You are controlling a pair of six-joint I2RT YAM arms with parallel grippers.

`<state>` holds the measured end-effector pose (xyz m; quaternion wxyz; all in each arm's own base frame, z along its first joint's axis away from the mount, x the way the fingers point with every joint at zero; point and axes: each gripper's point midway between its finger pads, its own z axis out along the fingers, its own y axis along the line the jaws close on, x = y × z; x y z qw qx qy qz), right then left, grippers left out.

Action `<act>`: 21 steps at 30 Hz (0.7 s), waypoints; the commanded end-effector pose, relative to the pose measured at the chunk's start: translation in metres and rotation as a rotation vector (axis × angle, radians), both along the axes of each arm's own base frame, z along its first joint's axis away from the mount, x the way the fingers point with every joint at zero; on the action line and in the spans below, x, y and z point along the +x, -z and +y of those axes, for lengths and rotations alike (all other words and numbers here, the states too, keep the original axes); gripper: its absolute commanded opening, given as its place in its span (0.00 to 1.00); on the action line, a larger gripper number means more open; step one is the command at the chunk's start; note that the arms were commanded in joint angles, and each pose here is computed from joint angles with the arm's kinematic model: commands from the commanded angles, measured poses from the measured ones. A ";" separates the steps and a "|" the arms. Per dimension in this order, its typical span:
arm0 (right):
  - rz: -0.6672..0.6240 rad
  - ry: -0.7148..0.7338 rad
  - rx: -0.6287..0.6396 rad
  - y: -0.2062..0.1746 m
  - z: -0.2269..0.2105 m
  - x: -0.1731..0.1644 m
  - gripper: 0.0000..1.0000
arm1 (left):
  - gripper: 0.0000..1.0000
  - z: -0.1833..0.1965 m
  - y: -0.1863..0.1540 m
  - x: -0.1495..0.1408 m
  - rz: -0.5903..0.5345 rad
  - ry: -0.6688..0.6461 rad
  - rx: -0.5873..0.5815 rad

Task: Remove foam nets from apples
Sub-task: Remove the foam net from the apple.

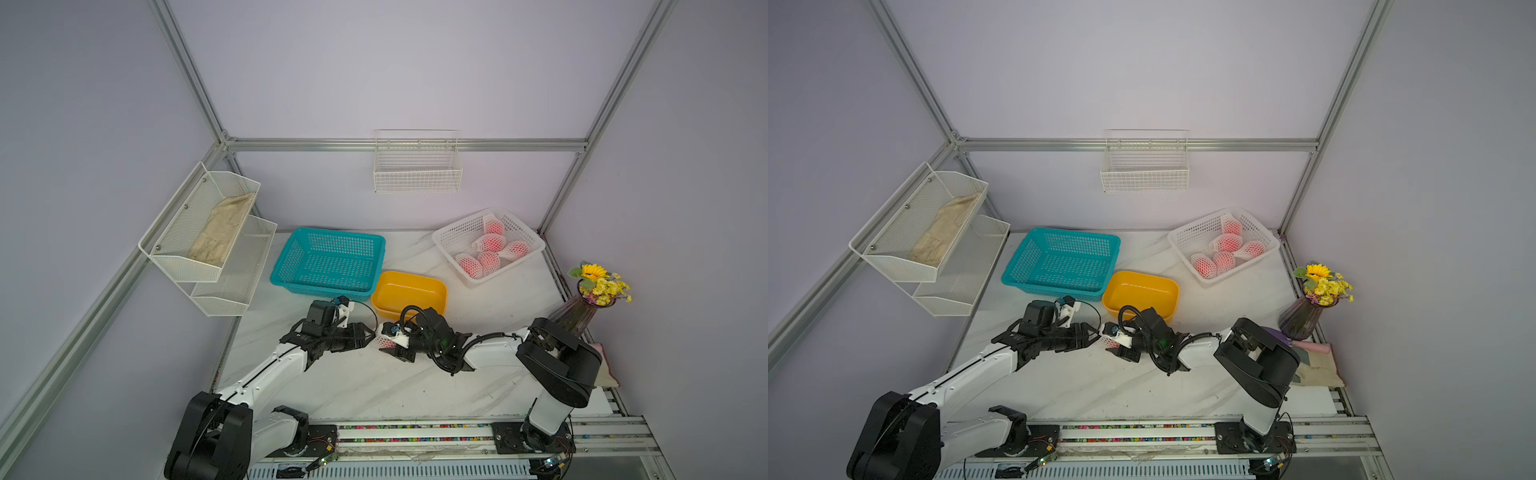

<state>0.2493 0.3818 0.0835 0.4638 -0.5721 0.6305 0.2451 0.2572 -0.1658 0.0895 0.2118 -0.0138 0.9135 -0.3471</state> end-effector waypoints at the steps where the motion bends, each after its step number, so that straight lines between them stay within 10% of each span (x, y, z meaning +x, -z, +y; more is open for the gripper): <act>1: -0.054 -0.035 0.032 -0.005 0.007 -0.002 0.51 | 0.51 -0.010 -0.017 0.015 -0.070 0.038 -0.024; 11: -0.071 -0.047 0.039 0.003 0.007 -0.004 0.72 | 0.13 -0.026 -0.015 0.018 -0.039 0.106 -0.050; 14: -0.090 -0.044 0.022 0.002 0.004 -0.003 0.97 | 0.08 -0.026 -0.020 0.018 -0.057 0.108 -0.051; 21: -0.120 -0.025 0.028 -0.023 -0.006 -0.006 0.97 | 0.03 -0.029 -0.023 0.015 -0.055 0.127 -0.035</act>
